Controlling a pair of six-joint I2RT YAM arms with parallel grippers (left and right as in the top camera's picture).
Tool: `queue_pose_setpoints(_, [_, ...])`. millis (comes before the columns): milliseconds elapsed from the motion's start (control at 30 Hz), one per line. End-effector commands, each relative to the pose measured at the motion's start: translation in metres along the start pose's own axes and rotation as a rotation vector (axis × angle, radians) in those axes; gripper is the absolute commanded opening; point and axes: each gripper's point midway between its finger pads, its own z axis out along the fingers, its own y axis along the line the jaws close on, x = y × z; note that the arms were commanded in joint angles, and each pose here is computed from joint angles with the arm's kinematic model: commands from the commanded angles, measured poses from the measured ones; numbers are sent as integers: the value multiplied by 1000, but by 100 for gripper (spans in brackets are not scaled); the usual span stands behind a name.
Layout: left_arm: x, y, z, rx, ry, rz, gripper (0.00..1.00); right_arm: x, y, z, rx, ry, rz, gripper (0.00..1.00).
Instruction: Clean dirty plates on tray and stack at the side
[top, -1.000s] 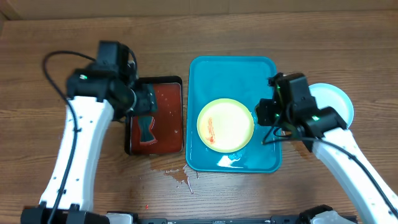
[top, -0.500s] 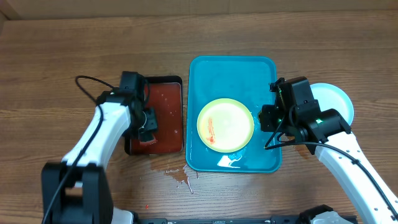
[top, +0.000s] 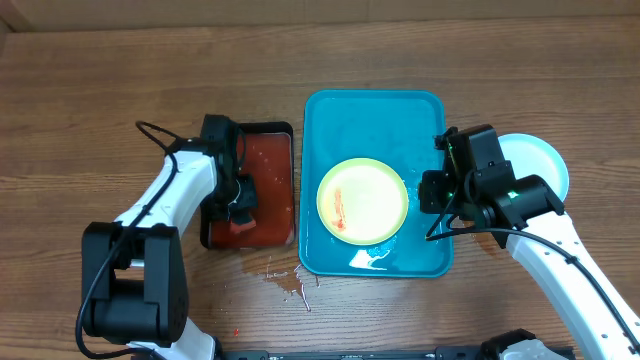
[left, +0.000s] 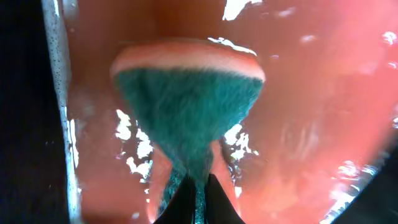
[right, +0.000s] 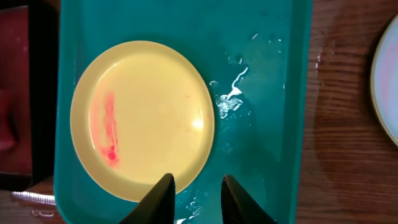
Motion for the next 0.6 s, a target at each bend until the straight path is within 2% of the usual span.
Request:
queue_pose_setpoints(0, [-17,-20,-25,58,-59,82,6,-7,-7,-2,46,-26,40,28])
queue_pose_setpoints(133, [-16,-24,-25,40,-62,129,14,-6,-7,-2,45,-25,40,34])
queue_pose_setpoints(200, [-15,-24,-22,20,-58,139,27,-5,-8,-2,48,-19,41,42])
queue_pose_setpoints(400, [-20,-21,-10,-35,-73,155,44,2,-14,0,75,1,43,45])
queue_pose_setpoints(500, [-22,-18,7,-63,-46,154,46,8,-25,5,124,6,79,49])
queue_pose_setpoints(533, [-22,-18,12,-65,-39,153,44,10,-26,6,126,10,85,49])
queue_pose_setpoints(567, [-22,-18,19,-68,-25,147,36,13,-27,9,131,19,98,49])
